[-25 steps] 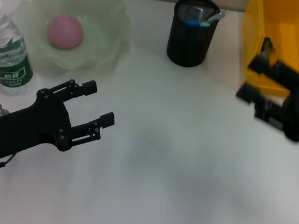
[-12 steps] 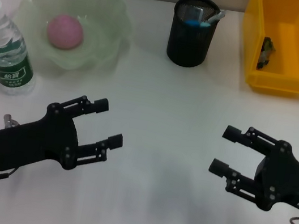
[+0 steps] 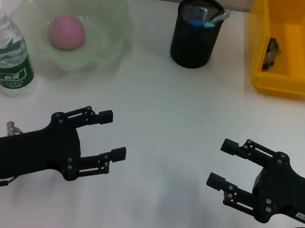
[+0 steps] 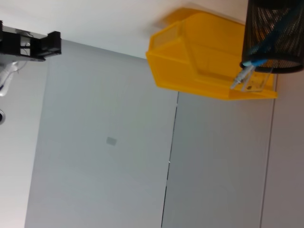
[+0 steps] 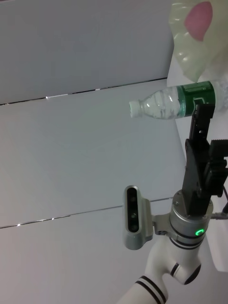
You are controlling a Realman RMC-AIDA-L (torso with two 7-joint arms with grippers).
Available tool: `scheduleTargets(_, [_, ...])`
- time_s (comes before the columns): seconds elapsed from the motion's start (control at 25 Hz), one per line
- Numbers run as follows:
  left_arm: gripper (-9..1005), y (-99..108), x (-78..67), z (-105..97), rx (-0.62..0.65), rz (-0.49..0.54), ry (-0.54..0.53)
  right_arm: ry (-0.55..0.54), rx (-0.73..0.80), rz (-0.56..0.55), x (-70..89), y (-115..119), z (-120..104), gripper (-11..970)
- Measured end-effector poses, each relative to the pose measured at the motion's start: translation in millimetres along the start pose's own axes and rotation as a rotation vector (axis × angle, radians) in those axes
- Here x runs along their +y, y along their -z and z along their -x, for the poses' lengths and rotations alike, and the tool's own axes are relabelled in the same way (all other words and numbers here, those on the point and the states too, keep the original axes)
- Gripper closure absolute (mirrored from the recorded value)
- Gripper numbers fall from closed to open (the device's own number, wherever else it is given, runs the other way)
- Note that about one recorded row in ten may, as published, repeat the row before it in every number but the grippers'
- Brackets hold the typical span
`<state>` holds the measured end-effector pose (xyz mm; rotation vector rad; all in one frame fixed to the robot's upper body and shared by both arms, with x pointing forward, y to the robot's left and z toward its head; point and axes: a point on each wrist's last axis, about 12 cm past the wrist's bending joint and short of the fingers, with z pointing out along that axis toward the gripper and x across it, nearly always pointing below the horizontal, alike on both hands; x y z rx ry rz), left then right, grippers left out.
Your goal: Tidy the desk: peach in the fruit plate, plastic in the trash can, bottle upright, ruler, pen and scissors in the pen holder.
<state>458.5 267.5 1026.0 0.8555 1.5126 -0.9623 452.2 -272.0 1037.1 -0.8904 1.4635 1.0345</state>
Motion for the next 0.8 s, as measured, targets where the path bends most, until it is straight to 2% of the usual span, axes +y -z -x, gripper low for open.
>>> scheduleTargets(0.8, [223,5.6,8.4,5.1,0.062,-0.044,-0.005,0.015,0.025,0.007,-7.8,-12.5,1.8,266])
